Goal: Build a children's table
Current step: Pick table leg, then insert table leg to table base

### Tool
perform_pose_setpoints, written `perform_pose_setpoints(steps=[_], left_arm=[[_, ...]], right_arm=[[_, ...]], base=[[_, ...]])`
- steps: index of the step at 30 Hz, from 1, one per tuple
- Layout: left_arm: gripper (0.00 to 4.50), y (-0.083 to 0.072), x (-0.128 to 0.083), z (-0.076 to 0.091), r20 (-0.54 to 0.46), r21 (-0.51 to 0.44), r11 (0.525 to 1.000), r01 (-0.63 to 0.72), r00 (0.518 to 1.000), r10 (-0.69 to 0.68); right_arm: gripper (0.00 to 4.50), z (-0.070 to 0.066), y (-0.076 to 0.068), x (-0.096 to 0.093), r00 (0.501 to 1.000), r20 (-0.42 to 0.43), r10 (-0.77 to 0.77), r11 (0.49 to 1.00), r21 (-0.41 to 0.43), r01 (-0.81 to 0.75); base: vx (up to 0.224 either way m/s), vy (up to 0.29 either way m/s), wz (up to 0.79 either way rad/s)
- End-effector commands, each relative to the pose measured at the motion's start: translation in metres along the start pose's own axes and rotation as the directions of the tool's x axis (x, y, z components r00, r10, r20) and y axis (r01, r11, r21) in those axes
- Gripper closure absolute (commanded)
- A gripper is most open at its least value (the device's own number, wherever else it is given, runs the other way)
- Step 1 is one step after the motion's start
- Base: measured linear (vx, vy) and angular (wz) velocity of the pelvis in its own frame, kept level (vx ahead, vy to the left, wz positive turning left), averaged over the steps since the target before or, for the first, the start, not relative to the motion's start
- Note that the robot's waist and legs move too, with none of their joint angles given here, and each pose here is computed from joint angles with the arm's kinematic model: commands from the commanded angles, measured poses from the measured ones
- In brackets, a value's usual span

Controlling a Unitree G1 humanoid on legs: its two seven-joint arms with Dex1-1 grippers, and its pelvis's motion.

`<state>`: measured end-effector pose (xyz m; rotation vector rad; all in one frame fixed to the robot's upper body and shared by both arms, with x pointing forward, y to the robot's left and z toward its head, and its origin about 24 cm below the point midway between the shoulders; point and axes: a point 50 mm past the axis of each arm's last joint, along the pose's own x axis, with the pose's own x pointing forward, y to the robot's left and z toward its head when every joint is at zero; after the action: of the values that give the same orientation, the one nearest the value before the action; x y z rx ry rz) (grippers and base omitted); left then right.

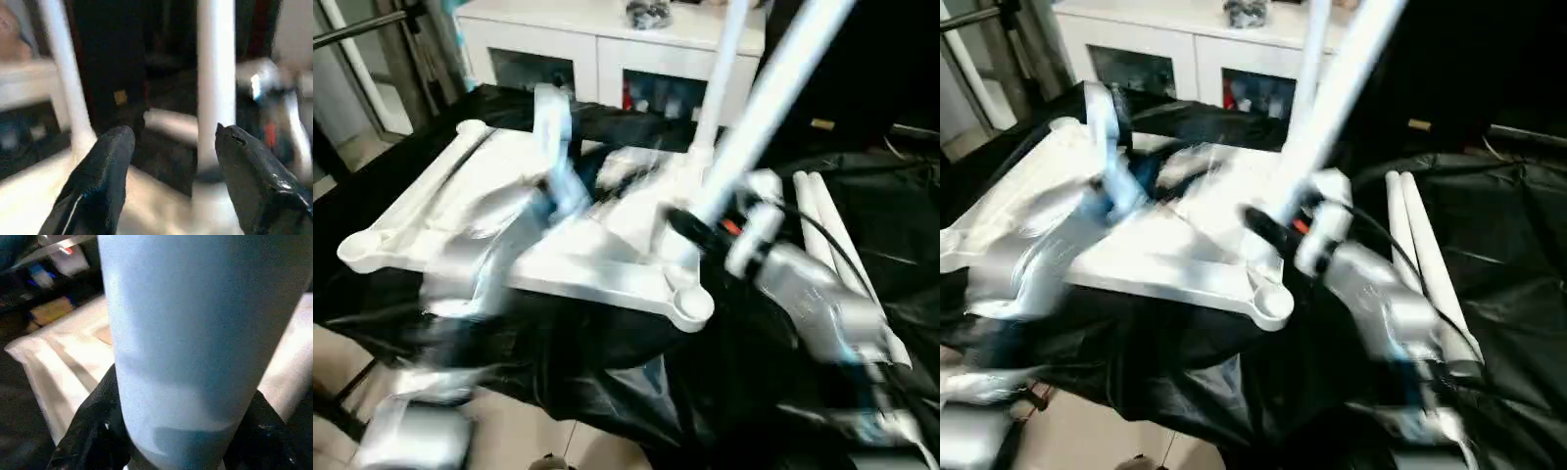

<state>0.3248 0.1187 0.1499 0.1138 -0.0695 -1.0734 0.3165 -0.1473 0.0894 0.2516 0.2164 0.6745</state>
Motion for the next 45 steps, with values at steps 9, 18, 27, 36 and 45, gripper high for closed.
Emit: perform_pose_setpoints(steps=[9,18,27,36,45], left_arm=[[1.80,-0.024,0.005,-0.057,-0.357,0.043,0.903,0.428,0.851,-0.386],[2.54,-0.005,-0.001,-0.090,-0.567,0.037,0.914,0.403,0.762,-0.313],[3.08,0.004,0.001,-0.092,-0.569,0.023,0.914,0.404,0.757,-0.321],[3.90,0.010,-0.004,-0.094,-0.590,-0.010,0.910,0.415,0.732,-0.341],[4.40,0.010,-0.007,-0.100,-0.565,-0.137,0.930,0.341,0.745,-0.356]], right_arm=[[2.57,0.000,-0.001,-0.016,0.998,-0.018,-0.055,0.995,-0.081,0.054],[2.57,-0.003,0.002,-0.020,0.998,-0.035,-0.058,0.994,-0.097,0.055],[2.57,-0.004,0.004,-0.021,0.998,-0.042,-0.055,0.994,-0.096,0.051],[2.57,-0.005,0.005,-0.023,0.997,-0.049,-0.053,0.994,-0.095,0.049],[2.57,-0.006,0.007,-0.020,0.998,-0.062,-0.029,0.995,-0.095,0.023]], base=[[0.000,0.000,0.00],[0.000,0.000,0.00],[0.000,0.000,0.00],[0.000,0.000,0.00],[0.000,0.000,0.00]])
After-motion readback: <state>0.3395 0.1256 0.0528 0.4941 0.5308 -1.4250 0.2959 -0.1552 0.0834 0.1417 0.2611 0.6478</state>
